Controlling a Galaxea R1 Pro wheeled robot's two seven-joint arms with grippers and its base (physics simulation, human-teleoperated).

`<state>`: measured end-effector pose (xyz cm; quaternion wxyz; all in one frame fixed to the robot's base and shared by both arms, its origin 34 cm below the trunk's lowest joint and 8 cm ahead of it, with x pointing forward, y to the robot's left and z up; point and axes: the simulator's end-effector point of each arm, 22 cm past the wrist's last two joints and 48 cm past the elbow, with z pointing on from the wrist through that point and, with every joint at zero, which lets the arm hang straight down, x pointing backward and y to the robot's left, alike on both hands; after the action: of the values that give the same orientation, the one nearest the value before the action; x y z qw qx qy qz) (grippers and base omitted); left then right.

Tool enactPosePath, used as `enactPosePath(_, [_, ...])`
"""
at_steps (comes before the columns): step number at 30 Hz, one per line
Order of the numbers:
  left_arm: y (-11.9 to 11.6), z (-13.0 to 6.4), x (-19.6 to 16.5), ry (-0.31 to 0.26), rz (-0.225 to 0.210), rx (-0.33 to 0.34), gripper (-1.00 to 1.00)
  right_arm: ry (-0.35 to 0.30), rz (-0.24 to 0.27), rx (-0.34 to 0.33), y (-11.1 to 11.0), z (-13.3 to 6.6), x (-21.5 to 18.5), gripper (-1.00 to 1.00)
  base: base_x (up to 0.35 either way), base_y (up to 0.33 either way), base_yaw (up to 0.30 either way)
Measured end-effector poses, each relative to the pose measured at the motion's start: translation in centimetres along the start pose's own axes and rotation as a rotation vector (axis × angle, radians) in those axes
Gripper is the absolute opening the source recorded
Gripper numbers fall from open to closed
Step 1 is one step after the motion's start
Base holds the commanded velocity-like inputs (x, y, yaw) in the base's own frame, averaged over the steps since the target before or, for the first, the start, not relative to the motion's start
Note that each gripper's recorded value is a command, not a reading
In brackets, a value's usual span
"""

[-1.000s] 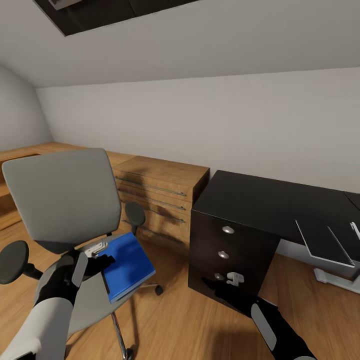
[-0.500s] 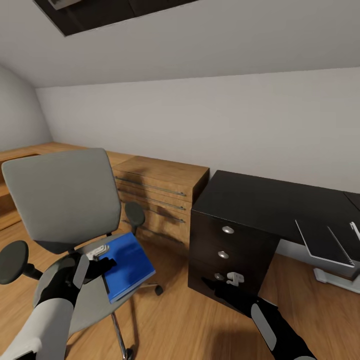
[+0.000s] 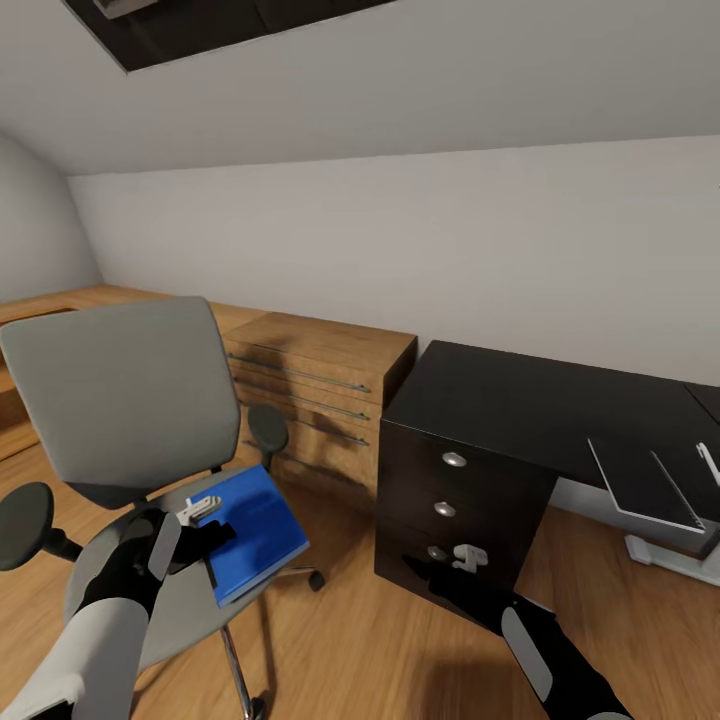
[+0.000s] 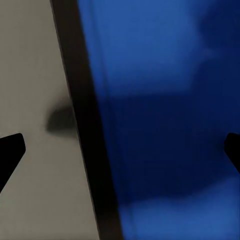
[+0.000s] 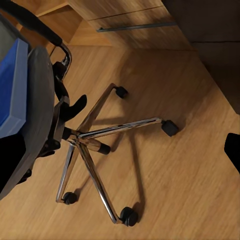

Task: In the bedroom, organize the workspace by keeping the computer under the desk, ensuring the monitor is on the desk, placing the keyboard on the desk next to the monitor, placing the mouse on the desk next to the keyboard, moving the folder from the swivel chair onto the desk next to the mouse, stacking the notebook on top of the folder with the pen on top of the notebook, and positioning the swivel chair next to the desk.

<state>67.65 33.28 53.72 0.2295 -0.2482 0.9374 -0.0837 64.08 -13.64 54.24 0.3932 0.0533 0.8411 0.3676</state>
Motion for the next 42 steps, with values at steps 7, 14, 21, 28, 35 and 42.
enactPosePath(7, [0.06,-0.08,-0.12,-0.003,0.002,-0.003,1.00,0.000,0.000,0.000,0.01,0.01,0.01,1.00,0.000,0.000,-0.076])
enactPosePath(14, [0.02,-0.07,-0.12,-0.003,0.001,-0.001,1.00,0.000,0.000,0.000,0.00,0.00,0.01,1.00,0.000,0.000,-0.008])
enactPosePath(21, [0.03,-0.07,-0.12,-0.003,0.001,-0.002,1.00,0.000,0.000,0.000,-0.01,-0.01,0.00,1.00,0.000,0.000,0.000])
enactPosePath(28, [0.03,-0.07,-0.11,-0.003,0.001,-0.001,1.00,0.000,0.000,0.000,0.01,0.00,0.01,1.00,0.000,0.000,-0.011])
enactPosePath(35, [-0.06,-0.15,-0.05,-0.002,0.000,0.001,1.00,-0.003,-0.002,-0.001,0.14,-0.05,-0.15,1.00,0.000,0.000,-0.056])
enactPosePath(42, [-0.10,-0.15,-0.02,-0.001,0.000,0.003,1.00,-0.003,-0.002,-0.002,0.17,-0.06,-0.18,1.00,0.000,0.000,-0.017])
